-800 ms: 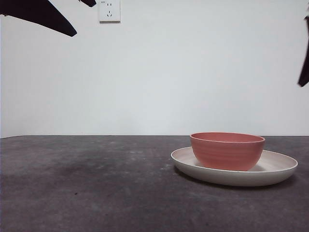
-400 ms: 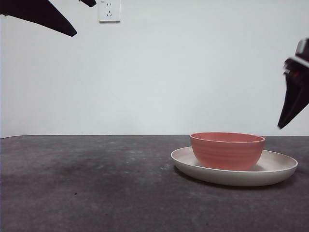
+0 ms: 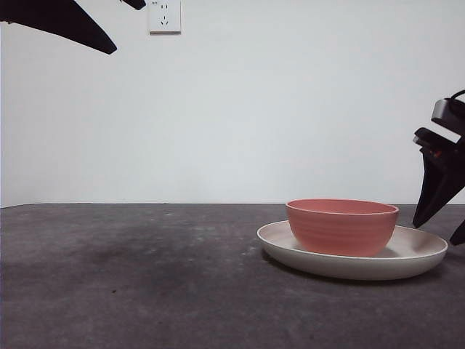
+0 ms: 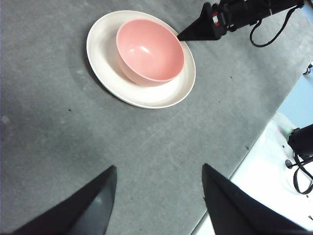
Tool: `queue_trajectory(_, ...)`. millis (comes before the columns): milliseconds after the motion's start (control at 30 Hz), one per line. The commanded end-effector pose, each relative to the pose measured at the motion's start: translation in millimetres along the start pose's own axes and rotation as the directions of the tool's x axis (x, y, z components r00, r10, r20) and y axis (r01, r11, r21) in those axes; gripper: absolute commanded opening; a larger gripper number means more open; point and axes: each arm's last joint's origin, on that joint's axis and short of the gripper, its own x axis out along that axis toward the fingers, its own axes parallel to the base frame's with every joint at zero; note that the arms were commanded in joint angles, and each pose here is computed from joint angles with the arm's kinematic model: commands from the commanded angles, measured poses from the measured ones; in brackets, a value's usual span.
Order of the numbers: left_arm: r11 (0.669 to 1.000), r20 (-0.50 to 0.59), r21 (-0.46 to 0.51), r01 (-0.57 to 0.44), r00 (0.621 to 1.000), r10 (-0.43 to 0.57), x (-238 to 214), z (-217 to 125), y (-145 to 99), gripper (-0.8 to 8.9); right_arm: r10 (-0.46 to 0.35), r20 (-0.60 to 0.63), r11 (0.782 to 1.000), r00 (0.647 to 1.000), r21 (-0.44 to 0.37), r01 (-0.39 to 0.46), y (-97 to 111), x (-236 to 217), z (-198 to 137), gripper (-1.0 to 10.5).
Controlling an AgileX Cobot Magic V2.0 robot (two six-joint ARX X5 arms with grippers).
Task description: Place the red bowl on the white plate
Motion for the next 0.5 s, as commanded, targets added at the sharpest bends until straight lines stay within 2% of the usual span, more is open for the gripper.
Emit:
queue_trajectory(33,1.000,0.009,0.028,0.009,1.000,-0.010,0.2,2.6,-1.3,2.79,0.010,-0.012,1.000,1.000,0.009,-0.010,-2.2,7.5,1.5,2.6)
queue_trajectory(500,1.000,0.009,0.028,0.009,1.000,-0.010,0.2,2.6,-1.3,2.79,0.008,-0.014,1.000,1.000,0.014,-0.008,-6.4,15.5,2.1,0.1)
